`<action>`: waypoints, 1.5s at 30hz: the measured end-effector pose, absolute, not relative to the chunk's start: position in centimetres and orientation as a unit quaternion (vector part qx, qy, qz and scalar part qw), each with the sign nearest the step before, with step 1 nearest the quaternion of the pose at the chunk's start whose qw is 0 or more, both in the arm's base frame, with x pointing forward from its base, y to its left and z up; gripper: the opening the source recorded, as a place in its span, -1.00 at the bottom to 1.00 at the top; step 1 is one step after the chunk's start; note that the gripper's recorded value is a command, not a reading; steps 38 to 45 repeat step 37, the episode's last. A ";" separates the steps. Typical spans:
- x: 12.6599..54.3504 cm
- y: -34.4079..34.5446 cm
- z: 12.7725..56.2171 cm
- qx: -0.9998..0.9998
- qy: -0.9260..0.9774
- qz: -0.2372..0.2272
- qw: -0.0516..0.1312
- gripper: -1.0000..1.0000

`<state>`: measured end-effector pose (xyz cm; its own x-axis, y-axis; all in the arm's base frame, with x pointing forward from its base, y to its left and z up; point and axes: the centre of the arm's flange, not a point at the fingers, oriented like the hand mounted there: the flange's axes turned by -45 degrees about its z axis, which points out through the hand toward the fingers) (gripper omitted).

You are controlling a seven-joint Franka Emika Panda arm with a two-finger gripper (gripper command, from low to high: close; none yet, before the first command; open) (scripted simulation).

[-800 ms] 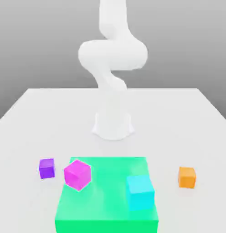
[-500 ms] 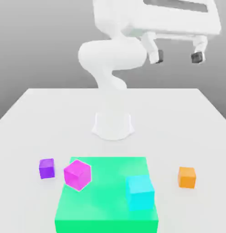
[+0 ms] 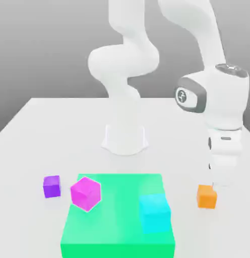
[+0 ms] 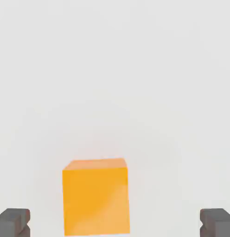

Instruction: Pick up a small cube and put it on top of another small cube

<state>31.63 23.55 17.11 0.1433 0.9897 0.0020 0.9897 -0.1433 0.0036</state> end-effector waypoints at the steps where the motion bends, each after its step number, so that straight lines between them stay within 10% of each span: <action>1: 31.6 23.5 16.1 0.755 0.655 0.001 0.001 0.00; 3: 31.5 23.5 14.0 0.755 0.656 0.000 0.000 0.00; 4: 31.4 23.5 13.1 0.755 0.656 0.000 0.000 -1.00; 17: 31.4 23.5 18.1 0.755 0.656 -0.001 0.001 -1.00; 29: 47.5 7.4 33.1 0.891 0.454 0.000 -0.001 -1.00; 33: 48.4 6.1 30.5 0.898 0.441 0.000 -0.002 -1.00; 34: 48.4 6.1 29.3 0.898 0.441 0.000 -0.002 1.00; 45: 48.4 6.1 29.3 0.897 0.441 0.000 -0.002 1.00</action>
